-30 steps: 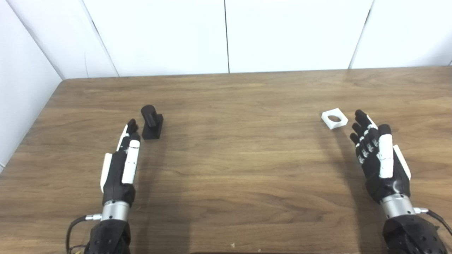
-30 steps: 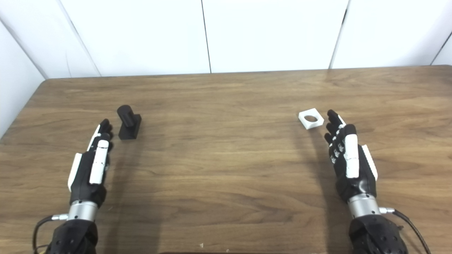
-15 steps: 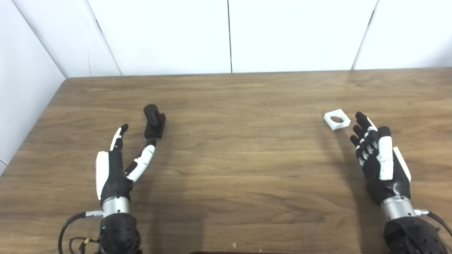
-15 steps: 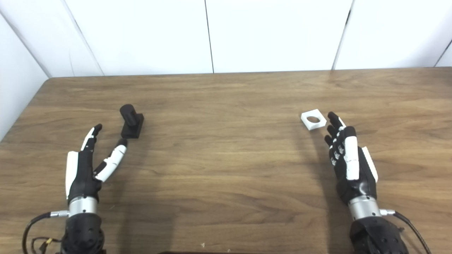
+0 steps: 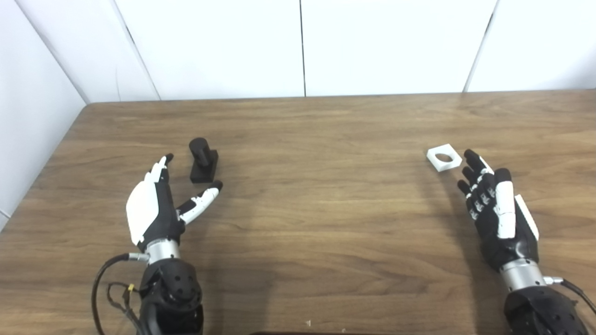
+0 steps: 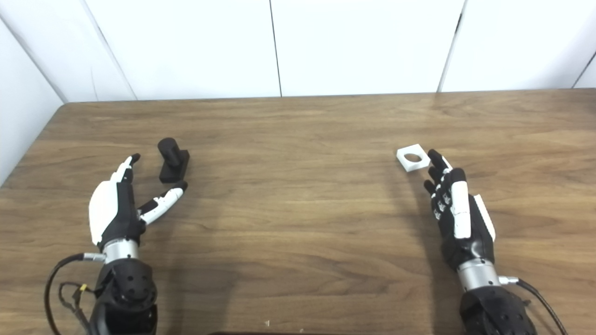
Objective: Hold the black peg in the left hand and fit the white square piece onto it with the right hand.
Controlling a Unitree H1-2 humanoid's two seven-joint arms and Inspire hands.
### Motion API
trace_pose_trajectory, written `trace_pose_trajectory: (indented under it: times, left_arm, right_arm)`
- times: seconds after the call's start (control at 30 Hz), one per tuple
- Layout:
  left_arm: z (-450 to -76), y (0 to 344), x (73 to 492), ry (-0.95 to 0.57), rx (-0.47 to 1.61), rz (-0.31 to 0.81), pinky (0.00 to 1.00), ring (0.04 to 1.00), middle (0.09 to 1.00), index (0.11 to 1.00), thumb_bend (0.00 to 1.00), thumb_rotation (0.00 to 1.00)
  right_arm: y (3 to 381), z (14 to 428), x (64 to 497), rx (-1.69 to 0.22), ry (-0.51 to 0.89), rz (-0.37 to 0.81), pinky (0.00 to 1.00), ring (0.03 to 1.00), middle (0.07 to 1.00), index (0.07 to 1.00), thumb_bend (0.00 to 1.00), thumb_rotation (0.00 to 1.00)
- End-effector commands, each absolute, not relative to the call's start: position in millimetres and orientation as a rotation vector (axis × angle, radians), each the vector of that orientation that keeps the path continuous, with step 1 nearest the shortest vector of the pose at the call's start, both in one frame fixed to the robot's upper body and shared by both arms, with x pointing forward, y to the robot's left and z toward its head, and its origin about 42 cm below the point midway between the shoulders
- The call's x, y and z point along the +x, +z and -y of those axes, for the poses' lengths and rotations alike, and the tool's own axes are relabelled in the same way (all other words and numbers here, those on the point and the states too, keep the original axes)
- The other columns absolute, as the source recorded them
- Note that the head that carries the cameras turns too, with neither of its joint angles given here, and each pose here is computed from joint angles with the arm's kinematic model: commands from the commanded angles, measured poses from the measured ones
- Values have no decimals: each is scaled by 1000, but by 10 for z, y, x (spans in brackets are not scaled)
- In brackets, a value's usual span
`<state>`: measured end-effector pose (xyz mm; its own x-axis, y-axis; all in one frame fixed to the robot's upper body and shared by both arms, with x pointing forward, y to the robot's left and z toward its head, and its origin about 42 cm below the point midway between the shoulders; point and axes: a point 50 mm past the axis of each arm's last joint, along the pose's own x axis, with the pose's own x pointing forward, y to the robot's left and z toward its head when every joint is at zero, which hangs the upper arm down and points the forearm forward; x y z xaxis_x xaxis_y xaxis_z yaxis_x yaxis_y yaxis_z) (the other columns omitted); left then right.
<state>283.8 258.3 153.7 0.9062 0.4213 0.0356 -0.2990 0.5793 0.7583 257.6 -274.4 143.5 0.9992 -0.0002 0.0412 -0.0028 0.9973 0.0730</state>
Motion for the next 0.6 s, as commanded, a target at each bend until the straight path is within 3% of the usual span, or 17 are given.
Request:
trace_pose_trajectory:
  times: [0.0,0.2,0.43,0.57]
  left_arm:
    - [-2597,1702,2980,455,938,-81,1000,989,969,897,843,501]
    - [-2603,1655,3125,443,1018,-103,1000,1000,990,873,834,522]
    - [-2606,1649,3307,443,1058,-126,1000,1000,1000,846,824,514]
    - [-2609,1625,3415,445,1086,-124,1000,1000,1000,837,820,504]
  right_arm:
    - [1462,2726,2530,65,7,89,985,1000,989,915,619,1000]
    - [1444,2717,2538,42,13,89,970,1000,989,914,626,1000]
    - [1431,2713,2533,24,3,97,858,974,976,914,622,1000]
    - [1419,2713,2525,28,6,100,869,975,974,915,603,1000]
